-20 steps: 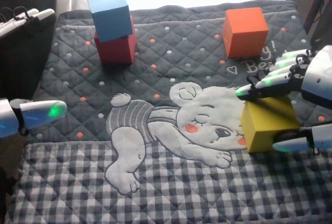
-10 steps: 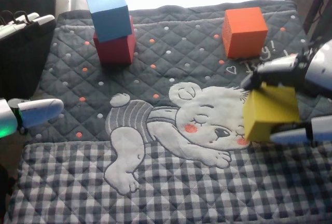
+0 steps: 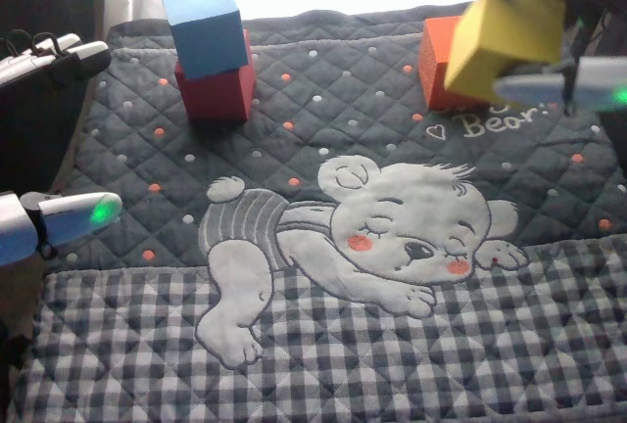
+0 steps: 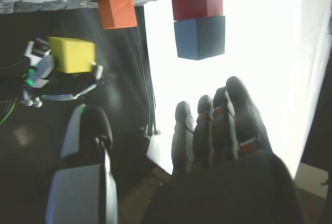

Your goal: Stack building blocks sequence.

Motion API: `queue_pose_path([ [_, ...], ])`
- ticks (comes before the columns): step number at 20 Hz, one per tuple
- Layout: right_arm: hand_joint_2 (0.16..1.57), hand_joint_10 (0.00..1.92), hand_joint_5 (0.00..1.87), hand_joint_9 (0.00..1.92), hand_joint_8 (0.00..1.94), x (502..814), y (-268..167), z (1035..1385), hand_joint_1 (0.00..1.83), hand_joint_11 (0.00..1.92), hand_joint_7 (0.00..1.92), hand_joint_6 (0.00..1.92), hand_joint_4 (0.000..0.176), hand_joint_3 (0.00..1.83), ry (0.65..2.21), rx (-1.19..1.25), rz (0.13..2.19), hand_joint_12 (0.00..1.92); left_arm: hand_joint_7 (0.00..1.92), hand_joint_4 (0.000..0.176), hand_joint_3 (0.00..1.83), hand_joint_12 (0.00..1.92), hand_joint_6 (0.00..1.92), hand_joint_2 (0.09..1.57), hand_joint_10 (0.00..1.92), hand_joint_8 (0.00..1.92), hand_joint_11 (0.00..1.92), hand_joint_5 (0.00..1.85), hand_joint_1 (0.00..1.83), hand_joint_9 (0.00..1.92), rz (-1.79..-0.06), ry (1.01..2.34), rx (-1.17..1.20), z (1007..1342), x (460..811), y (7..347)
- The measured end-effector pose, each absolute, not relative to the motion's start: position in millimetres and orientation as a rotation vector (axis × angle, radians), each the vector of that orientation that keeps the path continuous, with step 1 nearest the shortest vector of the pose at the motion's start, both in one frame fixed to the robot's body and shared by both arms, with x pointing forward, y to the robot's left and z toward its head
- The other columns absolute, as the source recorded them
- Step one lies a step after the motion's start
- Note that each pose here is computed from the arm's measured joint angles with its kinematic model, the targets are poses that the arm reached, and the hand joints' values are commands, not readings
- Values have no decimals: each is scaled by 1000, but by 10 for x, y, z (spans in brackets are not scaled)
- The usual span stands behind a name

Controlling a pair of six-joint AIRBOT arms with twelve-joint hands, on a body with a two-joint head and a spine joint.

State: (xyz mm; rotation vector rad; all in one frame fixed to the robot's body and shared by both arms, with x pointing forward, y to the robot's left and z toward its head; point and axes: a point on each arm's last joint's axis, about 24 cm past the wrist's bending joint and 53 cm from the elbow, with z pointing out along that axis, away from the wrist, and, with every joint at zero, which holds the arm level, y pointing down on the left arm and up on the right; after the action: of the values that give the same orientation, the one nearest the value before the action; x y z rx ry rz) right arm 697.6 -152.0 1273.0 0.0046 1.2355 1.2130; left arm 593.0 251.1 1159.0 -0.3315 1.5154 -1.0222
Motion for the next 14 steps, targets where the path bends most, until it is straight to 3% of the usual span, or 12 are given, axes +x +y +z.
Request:
queue_pose_path([
  [1,1172,1531,539,952,1566,7032,-1482,12780,1367,954,720,1638,23,0,1227,1,1201,1548,144,45,0,259,1,1019,2,1,0,291,834,83,-1022,1515,-332,11591,5931,2513],
  [3,1165,1501,550,981,1559,7142,-1420,12813,1397,982,768,1654,24,0,1229,5,1190,1538,142,45,0,215,1,1017,2,0,0,291,833,76,-1025,1510,-331,11603,5928,2510],
  [4,1159,1387,559,1042,1494,7203,-1404,12808,1437,1019,821,1611,0,0,1240,9,1175,1462,139,43,0,247,1,1014,2,1,0,294,805,77,-1026,1508,-330,11608,5928,2511],
  [5,1164,1370,560,1043,1493,7285,-1385,12818,1447,1018,816,1597,0,0,1253,8,1146,1449,139,45,0,253,1,1015,0,1,0,295,802,74,-1026,1507,-330,11610,5928,2511],
  [6,1172,1418,568,1012,1539,7341,-1391,12833,1454,1020,792,1646,12,1,1261,10,1124,1512,138,49,0,253,0,1012,0,0,0,292,814,70,-1027,1507,-329,11610,5927,2509],
  [7,1179,1451,559,1006,1559,7385,-1404,12862,1456,1045,774,1653,10,1,1259,14,1110,1524,140,50,0,284,0,1011,1,1,0,294,818,75,-1030,1506,-326,11616,5923,2502],
  [8,1167,1407,582,1103,1465,7436,-1444,12873,1442,1100,889,1577,0,0,1260,25,1099,1500,146,57,0,328,0,1006,3,1,0,295,803,83,-1032,1506,-322,11618,5919,2494],
  [11,1139,1400,626,1153,1477,7550,-1424,12785,1472,1153,945,1586,0,0,1301,39,1073,1488,152,74,0,492,0,993,5,1,0,299,816,107,-1034,1506,-324,11616,5919,2494],
  [13,1134,1373,628,1161,1437,7593,-1398,12723,1459,1152,950,1559,5,0,1324,42,1063,1465,149,78,0,502,0,994,4,0,0,296,820,108,-1037,1507,-320,11618,5915,2485],
  [14,1144,1339,640,1152,1224,7617,-1373,12686,1366,1127,904,1453,0,0,1339,44,1059,1445,147,77,0,500,0,997,4,0,0,293,822,109,-1037,1507,-321,11618,5915,2485],
])
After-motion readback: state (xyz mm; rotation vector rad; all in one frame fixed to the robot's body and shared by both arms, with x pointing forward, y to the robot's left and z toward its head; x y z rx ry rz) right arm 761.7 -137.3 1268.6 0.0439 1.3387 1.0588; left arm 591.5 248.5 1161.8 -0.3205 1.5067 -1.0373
